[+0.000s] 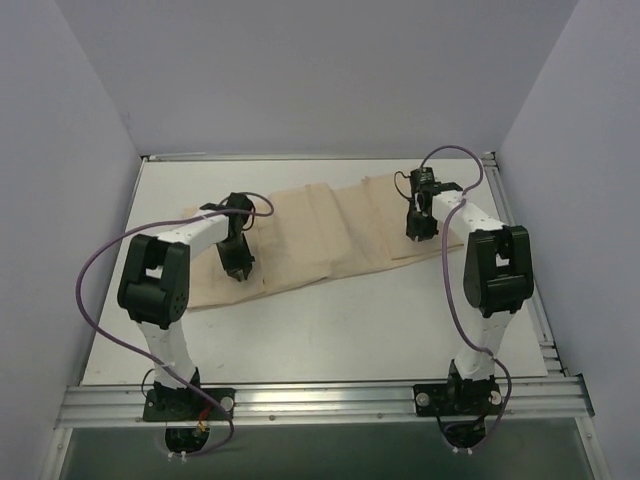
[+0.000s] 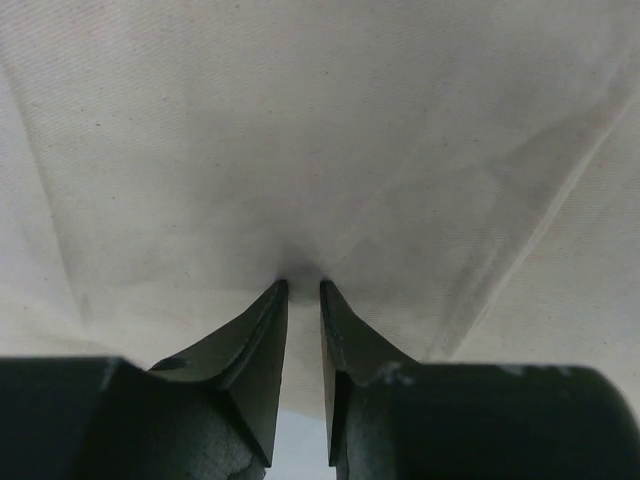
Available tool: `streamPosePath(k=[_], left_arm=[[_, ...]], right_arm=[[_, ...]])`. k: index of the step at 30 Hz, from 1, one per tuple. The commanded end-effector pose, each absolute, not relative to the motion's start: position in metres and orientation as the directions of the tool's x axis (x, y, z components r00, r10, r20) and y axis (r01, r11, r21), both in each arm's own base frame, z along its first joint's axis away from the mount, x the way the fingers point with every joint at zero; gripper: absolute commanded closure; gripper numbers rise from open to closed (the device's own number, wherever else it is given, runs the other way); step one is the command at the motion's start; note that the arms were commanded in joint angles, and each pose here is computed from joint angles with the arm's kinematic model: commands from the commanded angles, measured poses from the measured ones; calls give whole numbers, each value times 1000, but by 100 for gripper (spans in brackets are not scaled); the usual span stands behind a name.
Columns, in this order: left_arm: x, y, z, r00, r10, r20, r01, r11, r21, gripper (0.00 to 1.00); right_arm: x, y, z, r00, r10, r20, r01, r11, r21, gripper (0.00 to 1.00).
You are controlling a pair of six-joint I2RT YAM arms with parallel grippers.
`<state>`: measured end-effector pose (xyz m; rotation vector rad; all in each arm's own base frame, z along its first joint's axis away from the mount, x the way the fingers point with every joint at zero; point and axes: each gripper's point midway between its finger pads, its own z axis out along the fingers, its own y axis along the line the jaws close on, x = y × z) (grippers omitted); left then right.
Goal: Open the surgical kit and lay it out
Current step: Adjust the surgical kit at the center of the board.
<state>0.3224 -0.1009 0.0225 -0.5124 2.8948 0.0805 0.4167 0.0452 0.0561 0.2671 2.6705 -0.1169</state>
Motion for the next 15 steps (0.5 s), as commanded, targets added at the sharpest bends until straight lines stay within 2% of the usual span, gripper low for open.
streamPosePath(k=[1,5,8,9,12,15], left_arm=[[342,-100,19,-922,-334,-198,-343,939,9,72],[361,-99,14,-925,-324,-198,-333,943,15,72],[378,-100,8,-929,-315,-193,-324,946,12,71],[379,-100,-2,-935,-313,-168,-321,947,24,71],[400,-100,-5,-936,-306,-174,-313,950,15,71],[417,-96,4,-931,-302,-206,-312,950,15,71]], right_arm=[[396,44,34,-903,195,-383,225,974,-34,82],[364,42,7,-928,230,-293,248,968,-26,81],[343,55,-3,-935,266,-233,263,964,44,81],[339,58,-5,-934,275,-227,268,961,62,80],[319,64,-13,-936,303,-177,291,952,94,80],[317,65,-10,-933,311,-180,296,950,104,79]])
